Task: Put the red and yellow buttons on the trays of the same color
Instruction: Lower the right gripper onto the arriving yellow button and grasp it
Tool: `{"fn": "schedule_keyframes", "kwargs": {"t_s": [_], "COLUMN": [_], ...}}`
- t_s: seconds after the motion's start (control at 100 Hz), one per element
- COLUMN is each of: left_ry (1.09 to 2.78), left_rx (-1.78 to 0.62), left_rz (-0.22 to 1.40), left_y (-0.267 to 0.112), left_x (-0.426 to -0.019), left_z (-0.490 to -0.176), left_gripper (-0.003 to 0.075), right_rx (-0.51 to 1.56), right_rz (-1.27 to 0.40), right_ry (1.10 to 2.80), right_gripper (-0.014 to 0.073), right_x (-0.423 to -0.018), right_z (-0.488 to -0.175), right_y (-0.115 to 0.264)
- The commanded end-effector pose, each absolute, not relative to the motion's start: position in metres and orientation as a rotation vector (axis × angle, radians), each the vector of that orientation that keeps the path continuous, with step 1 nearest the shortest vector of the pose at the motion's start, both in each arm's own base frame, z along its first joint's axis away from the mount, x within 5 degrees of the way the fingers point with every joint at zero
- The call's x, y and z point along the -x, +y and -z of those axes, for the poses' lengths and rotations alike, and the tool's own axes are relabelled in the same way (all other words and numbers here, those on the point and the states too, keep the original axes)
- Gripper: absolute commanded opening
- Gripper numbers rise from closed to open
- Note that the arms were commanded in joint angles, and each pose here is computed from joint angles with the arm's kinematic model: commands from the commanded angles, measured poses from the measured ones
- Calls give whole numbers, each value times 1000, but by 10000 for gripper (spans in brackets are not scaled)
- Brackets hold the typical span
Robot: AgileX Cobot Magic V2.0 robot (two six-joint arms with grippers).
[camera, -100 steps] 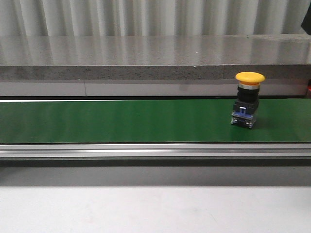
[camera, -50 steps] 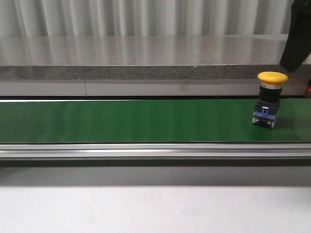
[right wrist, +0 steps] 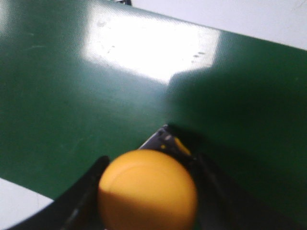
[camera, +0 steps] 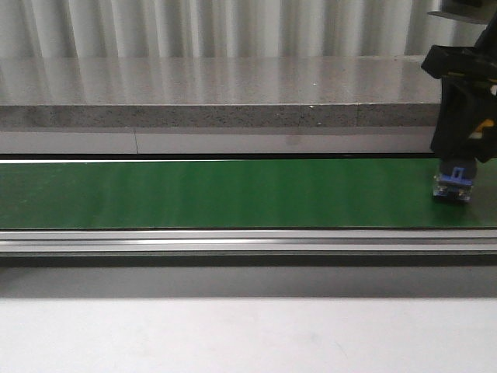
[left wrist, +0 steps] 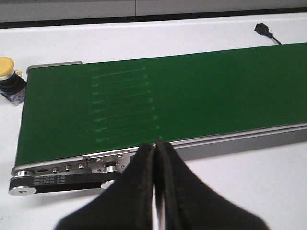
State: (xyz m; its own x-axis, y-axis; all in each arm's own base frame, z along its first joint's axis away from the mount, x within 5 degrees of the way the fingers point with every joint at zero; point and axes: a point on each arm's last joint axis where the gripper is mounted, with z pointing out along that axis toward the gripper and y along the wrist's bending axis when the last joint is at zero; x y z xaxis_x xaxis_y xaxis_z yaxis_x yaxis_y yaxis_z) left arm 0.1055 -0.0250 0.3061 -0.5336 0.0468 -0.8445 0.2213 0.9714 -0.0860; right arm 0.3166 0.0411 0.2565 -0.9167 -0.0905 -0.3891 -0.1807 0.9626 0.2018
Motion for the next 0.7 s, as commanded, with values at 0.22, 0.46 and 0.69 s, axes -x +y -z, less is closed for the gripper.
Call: {"fn": "schedule_keyframes", "kwargs": {"t_s": [0.22,0.46,0.69], "left_ry": [2042,2042,2042], "left_rx": [-174,-174,-174], "left_rz": [243,243,243], "left_y": [-26,-26,-26], "left_x": [-108,-108,-108], "left_z": [-320,-320,-320], "left_gripper": [-20,-20,-20], "right_rx": [193,196,173], "right_rz": [-333,-329,-321], "right_ry": [2634,2603,2544], "right_gripper": [204,204,204], "right_x": [-318,-313,-305], "right_z": [-275,-285,-302], "right_y": [42,42,38]}}
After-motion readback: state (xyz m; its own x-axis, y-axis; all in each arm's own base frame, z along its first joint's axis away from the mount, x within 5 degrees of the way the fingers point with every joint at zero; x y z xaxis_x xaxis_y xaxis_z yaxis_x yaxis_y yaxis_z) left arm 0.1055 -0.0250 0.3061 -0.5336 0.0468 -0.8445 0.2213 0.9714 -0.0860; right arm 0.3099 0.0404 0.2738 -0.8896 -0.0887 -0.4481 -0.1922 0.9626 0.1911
